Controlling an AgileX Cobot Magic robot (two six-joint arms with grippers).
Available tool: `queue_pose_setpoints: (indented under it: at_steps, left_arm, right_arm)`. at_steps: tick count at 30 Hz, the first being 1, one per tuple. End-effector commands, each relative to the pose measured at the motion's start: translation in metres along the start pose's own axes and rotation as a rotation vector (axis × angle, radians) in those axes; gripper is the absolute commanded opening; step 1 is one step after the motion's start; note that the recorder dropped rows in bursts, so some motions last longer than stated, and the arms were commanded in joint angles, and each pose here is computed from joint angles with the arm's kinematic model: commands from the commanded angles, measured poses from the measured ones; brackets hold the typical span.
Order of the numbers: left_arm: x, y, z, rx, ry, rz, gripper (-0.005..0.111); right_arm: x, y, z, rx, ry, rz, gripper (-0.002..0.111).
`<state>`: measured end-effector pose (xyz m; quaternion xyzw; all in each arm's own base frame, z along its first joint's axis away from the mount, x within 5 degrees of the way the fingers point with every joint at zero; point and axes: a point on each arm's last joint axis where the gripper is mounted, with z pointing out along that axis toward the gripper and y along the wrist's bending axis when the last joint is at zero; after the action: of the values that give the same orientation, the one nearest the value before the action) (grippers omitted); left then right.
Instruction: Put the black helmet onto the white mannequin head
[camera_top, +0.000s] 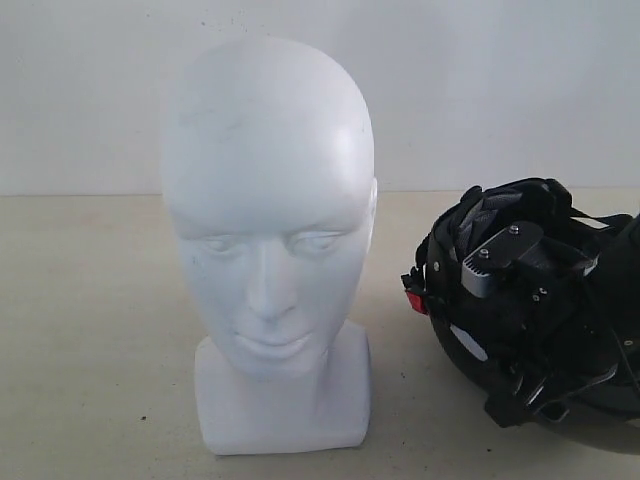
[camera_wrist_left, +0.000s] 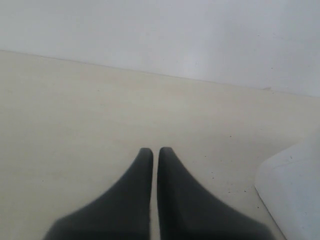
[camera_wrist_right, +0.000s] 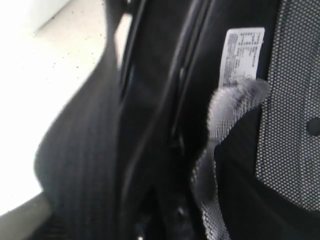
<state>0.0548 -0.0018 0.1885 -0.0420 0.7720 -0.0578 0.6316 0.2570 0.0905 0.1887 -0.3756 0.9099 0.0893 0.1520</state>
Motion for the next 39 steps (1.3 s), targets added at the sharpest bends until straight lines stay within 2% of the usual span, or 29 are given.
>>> queue_pose_setpoints:
  at_steps: [1, 12, 25, 28, 30, 31, 32, 33, 36, 39]
  left_arm:
    - [0.001, 0.000, 0.000, 0.002, 0.002, -0.004, 0.004]
    - [0.001, 0.000, 0.000, 0.002, 0.002, -0.004, 0.004]
    - [0.001, 0.000, 0.000, 0.002, 0.002, -0.004, 0.004]
    - [0.001, 0.000, 0.000, 0.002, 0.002, -0.004, 0.004]
    - [0.001, 0.000, 0.000, 0.002, 0.002, -0.004, 0.004]
    - [0.001, 0.000, 0.000, 0.002, 0.002, -0.004, 0.004]
    - [0.001, 0.000, 0.000, 0.002, 0.002, -0.004, 0.004]
    - [0.001, 0.000, 0.000, 0.002, 0.002, -0.004, 0.004]
    - [0.001, 0.000, 0.000, 0.002, 0.002, -0.004, 0.004]
    - [0.001, 0.000, 0.000, 0.002, 0.002, -0.004, 0.004]
  right_arm:
    - [0.000, -0.001, 0.000, 0.021, -0.003, -0.004, 0.066]
    - [-0.005, 0.001, -0.009, 0.150, -0.018, -0.044, 0.066]
    - [-0.002, 0.008, -0.001, 0.162, -0.042, -0.052, 0.066]
    - [-0.003, 0.008, -0.001, 0.166, -0.051, -0.051, 0.054]
    - [-0.003, 0.008, -0.001, 0.166, -0.051, -0.051, 0.029]
    - [-0.003, 0.008, -0.001, 0.165, -0.052, -0.049, 0.011]
    - [-0.003, 0.008, -0.001, 0.165, -0.052, -0.045, 0.004]
    - [-0.003, 0.008, -0.001, 0.162, -0.057, -0.003, 0.000]
    - [-0.004, 0.009, -0.001, 0.144, -0.068, 0.167, 0.000]
    - [-0.022, 0.011, -0.016, 0.087, -0.166, 0.296, 0.000]
